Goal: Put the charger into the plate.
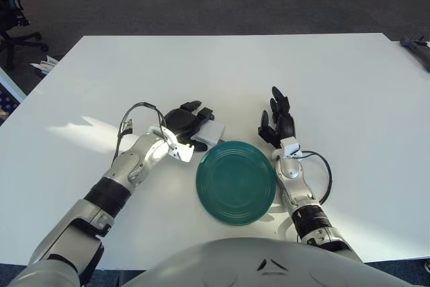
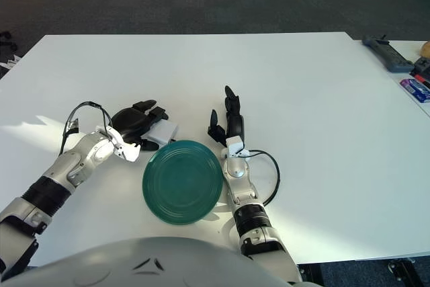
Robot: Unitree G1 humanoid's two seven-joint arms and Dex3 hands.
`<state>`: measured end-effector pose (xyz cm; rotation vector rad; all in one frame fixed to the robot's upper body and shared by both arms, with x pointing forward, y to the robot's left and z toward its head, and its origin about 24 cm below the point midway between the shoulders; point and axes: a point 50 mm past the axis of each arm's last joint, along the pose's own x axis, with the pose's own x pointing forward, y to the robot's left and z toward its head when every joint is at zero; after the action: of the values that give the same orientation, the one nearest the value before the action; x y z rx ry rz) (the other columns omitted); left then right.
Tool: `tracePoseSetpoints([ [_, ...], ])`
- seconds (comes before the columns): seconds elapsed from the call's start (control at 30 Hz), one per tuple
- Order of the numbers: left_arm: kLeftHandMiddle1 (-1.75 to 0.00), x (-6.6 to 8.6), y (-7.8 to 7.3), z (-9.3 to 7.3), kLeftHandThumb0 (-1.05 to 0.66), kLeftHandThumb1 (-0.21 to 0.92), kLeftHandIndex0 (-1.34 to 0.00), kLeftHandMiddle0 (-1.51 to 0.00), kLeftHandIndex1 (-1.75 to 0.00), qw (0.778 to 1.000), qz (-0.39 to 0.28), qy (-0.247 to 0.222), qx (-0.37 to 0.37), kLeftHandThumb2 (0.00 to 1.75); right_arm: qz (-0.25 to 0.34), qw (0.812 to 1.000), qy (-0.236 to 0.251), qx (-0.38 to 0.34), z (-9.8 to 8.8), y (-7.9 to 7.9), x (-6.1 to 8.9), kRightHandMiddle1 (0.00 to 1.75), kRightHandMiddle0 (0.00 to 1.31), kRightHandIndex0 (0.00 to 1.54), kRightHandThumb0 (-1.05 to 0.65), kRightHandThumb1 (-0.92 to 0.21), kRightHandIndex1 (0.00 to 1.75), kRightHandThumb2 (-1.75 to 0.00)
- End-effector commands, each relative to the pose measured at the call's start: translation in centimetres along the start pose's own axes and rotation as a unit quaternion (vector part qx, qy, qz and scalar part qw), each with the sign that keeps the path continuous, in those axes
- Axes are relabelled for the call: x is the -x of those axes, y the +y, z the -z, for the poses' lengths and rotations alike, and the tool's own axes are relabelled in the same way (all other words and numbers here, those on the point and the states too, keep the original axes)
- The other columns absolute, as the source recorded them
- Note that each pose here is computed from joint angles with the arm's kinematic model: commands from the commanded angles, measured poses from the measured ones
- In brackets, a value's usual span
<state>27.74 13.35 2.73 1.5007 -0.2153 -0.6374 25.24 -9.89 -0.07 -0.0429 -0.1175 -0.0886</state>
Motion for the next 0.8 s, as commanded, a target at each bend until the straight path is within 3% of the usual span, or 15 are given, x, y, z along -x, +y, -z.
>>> tracePoseSetpoints([
  [0.0, 0.0, -0.5, -0.41, 0.03, -1.04, 0.92, -0.14, -0.22, -1.01, 1.0, 0.01, 0.0, -0.011, 0.51, -0.016, 0.988, 0.153, 0.024, 6.06, -0.09, 7.1, 0.37, 0.0, 0.18, -0.93, -0.92, 0.0, -0.86],
  [0.77, -0.01, -1.19, -0.76, -0.35, -1.04, 0.92, -0.18, -0.25, -1.03, 1.0, -0.001, -0.011, 0.002, 0.52, -0.017, 0.988, 0.15, 0.02, 5.73, 0.12, 7.38, 0.35, 0.0, 0.17, -0.92, -0.92, 0.0, -0.85],
])
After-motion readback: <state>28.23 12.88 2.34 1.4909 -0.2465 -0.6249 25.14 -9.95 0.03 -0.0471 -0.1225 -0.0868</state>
